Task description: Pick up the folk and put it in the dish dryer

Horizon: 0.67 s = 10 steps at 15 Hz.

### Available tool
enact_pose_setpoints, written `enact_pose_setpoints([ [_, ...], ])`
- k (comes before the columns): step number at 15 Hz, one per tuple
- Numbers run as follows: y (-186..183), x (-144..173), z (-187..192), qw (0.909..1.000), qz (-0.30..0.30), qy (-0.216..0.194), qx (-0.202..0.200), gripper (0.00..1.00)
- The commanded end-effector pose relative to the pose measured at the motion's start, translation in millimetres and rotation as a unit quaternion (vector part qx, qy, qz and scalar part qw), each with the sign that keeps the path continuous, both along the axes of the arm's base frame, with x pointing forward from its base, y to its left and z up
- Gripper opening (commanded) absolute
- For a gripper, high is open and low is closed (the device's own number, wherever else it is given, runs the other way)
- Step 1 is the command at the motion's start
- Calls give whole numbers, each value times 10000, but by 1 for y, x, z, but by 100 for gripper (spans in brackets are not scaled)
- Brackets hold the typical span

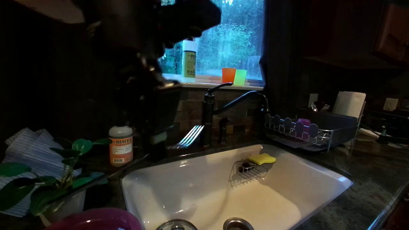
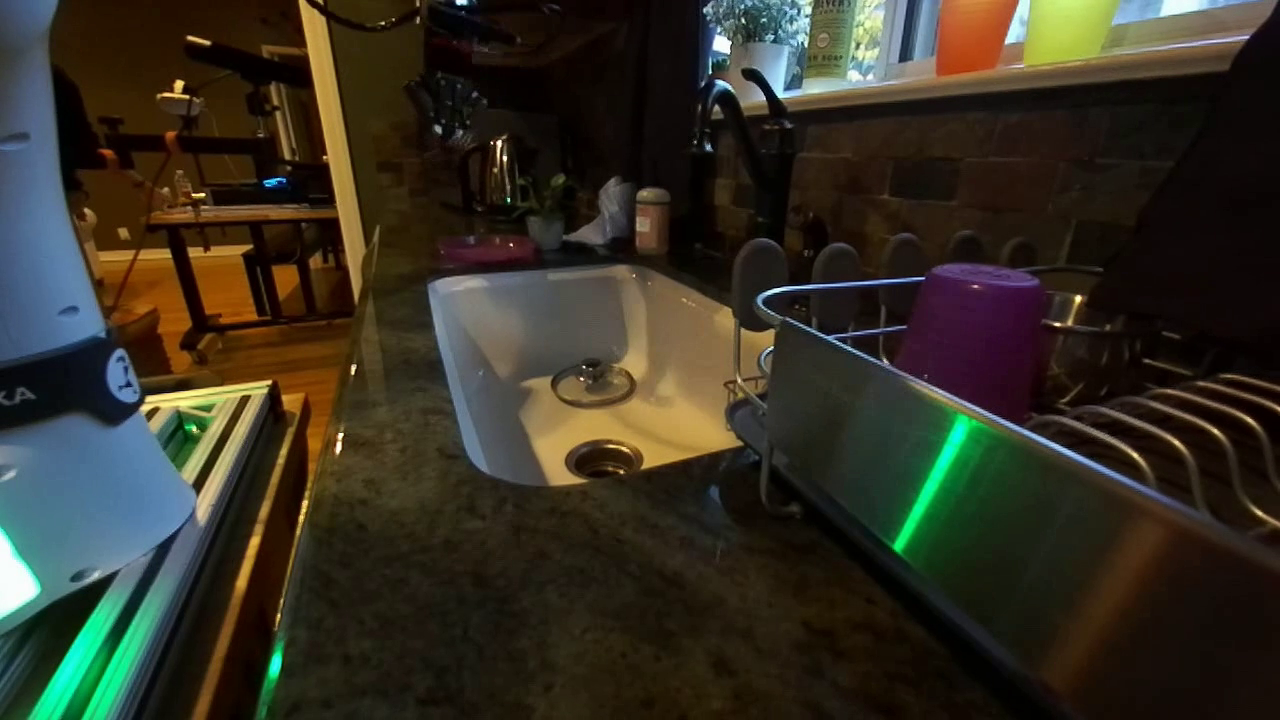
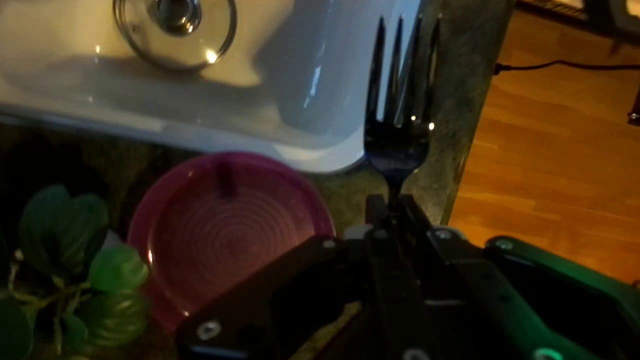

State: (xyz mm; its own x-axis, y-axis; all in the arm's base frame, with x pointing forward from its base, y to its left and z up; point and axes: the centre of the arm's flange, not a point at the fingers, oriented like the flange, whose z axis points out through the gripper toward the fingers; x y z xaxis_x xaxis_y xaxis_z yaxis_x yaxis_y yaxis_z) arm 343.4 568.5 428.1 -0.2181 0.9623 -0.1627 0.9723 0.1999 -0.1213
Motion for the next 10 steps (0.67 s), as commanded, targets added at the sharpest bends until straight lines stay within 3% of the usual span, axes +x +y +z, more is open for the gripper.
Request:
enact_pose_setpoints([
  [1, -78, -35, 35, 9948, -963, -145, -311, 2],
  [2, -92, -43, 39, 9916, -1239, -245, -282, 2],
  [3, -44, -9, 34, 9965, -797, -144, -206, 10],
  [7, -70, -24, 49, 9926, -1139, -303, -305, 10],
  [8, -71, -25, 47, 9924, -1147, -300, -324, 2],
  [10, -109, -22, 55, 9906, -1214, -345, -536, 2],
])
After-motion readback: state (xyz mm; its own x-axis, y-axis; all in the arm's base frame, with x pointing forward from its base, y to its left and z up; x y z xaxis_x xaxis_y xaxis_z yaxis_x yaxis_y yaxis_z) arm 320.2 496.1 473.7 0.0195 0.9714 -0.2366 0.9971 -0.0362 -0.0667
